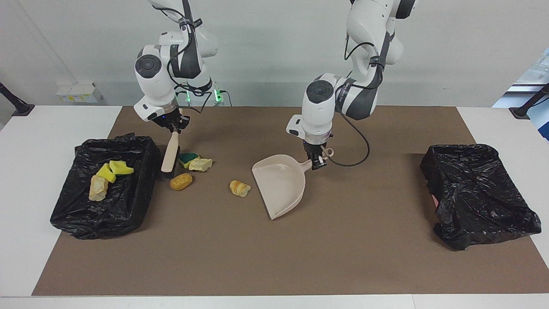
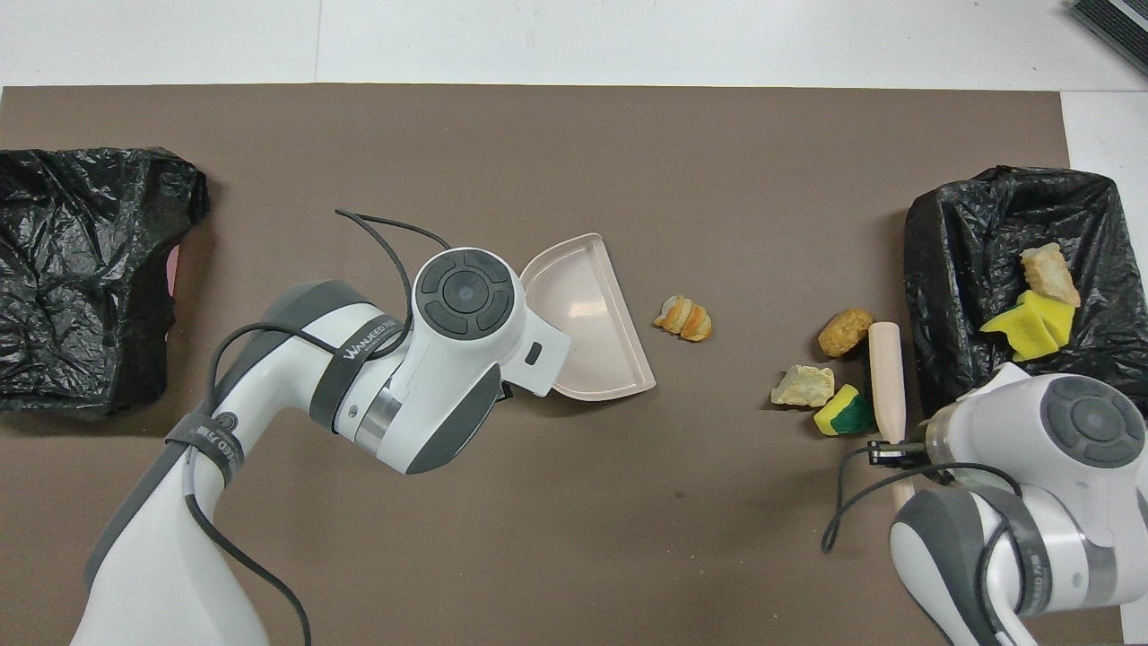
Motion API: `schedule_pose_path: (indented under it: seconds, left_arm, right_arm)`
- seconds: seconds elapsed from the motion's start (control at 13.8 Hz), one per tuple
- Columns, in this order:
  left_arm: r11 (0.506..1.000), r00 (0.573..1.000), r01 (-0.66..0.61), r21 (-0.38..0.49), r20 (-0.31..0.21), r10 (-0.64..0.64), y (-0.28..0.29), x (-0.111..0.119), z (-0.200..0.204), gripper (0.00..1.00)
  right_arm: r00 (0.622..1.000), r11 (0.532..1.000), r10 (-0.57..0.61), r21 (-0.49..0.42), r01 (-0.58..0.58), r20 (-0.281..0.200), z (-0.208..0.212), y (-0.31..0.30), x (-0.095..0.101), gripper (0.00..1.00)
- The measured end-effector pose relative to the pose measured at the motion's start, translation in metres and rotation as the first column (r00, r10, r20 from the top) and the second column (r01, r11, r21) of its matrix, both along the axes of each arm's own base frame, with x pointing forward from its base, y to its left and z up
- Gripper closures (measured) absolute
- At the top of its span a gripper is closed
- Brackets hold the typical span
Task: Sweep and dump trash in bin
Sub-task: 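Sweep the bread crusts into the dustpan with the right gripper's brush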
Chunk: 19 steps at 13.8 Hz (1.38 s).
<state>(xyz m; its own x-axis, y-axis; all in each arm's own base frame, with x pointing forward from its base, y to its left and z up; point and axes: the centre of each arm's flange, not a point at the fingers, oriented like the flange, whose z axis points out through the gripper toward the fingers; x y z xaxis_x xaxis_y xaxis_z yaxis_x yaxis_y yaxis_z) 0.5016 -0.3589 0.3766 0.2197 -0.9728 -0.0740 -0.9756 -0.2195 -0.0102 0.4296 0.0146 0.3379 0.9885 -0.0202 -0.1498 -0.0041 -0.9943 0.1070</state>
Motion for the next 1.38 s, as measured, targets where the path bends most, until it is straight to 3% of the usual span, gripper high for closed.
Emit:
schedule_pose_path:
  seconds: [0.29,0.72,1.38]
  left_arm:
    - [1.000,1.000,0.022,0.003,-0.004,-0.022,-0.006,-0.014,0.000,0.67]
    - [1.000,1.000,0.029,0.001,-0.001,-0.029,-0.005,-0.013,0.000,0.67]
    - [0.999,0.999,0.032,-0.001,0.004,-0.032,-0.001,-0.016,-0.005,0.67]
  right_arm:
    - [1.000,1.000,-0.016,-0.011,0.016,0.011,-0.003,0.051,0.009,0.74]
    - [1.000,0.999,-0.025,0.032,0.025,0.013,-0.007,0.139,0.028,0.74]
    - [0.996,0.981,0.084,0.179,-0.078,-0.027,0.005,0.289,0.011,0.74]
